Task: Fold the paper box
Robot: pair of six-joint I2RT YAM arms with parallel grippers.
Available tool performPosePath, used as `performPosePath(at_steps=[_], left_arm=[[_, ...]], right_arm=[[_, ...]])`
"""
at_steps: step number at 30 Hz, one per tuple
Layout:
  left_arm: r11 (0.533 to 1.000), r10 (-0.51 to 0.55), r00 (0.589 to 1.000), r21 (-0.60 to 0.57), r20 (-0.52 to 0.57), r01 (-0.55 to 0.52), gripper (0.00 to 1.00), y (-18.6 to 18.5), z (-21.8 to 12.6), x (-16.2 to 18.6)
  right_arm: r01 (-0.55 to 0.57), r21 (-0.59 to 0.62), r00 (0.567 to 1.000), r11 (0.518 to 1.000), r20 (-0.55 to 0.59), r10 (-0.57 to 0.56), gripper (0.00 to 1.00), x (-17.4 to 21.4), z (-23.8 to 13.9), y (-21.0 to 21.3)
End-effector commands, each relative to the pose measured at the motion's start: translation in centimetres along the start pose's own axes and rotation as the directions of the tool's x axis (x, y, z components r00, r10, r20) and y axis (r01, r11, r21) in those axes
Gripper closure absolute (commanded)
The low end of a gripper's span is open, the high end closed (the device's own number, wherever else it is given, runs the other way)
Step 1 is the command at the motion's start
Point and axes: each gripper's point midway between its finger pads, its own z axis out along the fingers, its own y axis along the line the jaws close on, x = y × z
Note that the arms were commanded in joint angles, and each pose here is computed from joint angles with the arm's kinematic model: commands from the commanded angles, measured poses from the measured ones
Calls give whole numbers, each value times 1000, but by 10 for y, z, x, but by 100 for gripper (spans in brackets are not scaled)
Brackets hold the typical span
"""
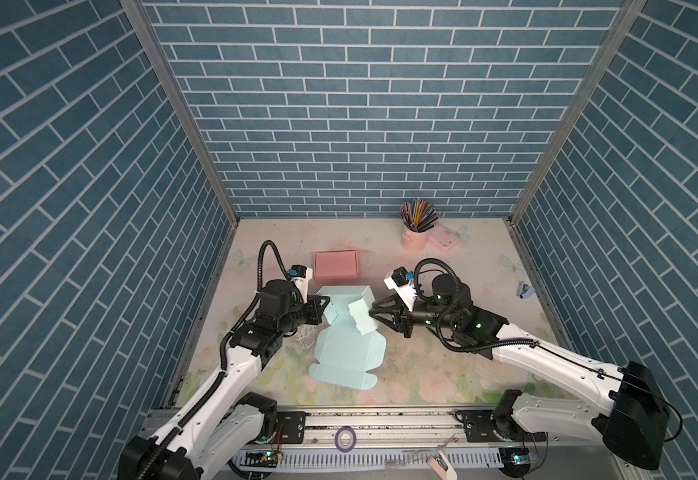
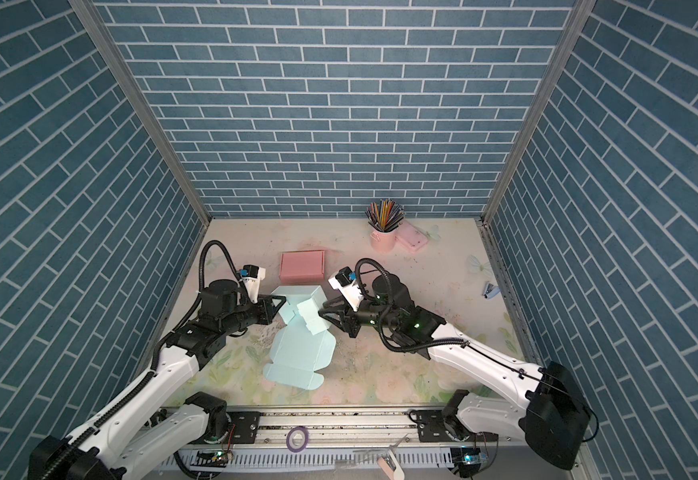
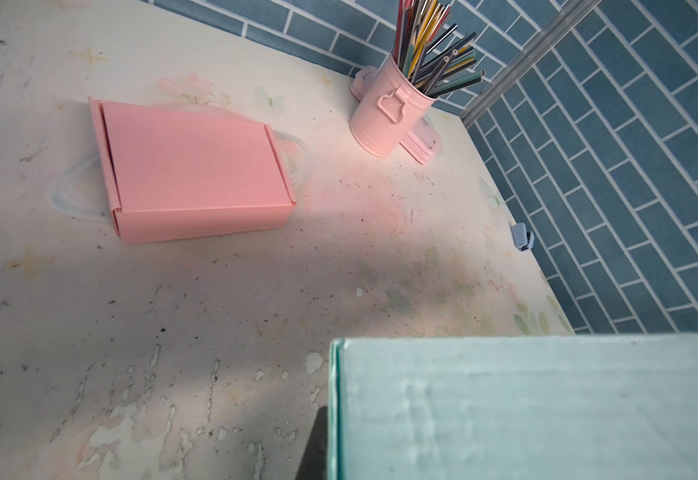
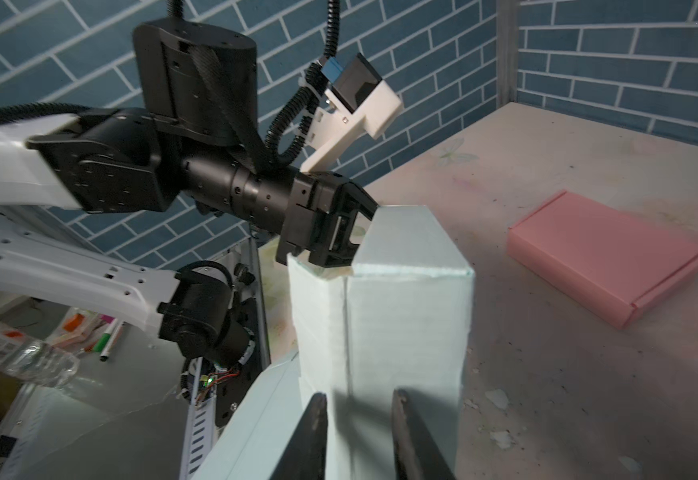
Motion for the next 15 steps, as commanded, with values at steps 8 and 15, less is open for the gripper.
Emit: performPosePath(at_steps=[8, 15], left_arm=[[997, 24, 998, -72, 50, -20, 100, 7, -8, -13], [991, 1, 997, -135, 72, 8, 100, 18, -11, -16]], right_arm=[[55, 335, 995, 941, -98, -24, 72, 9, 24, -46], [59, 452, 989, 890, -150, 11, 73, 17, 43, -59]])
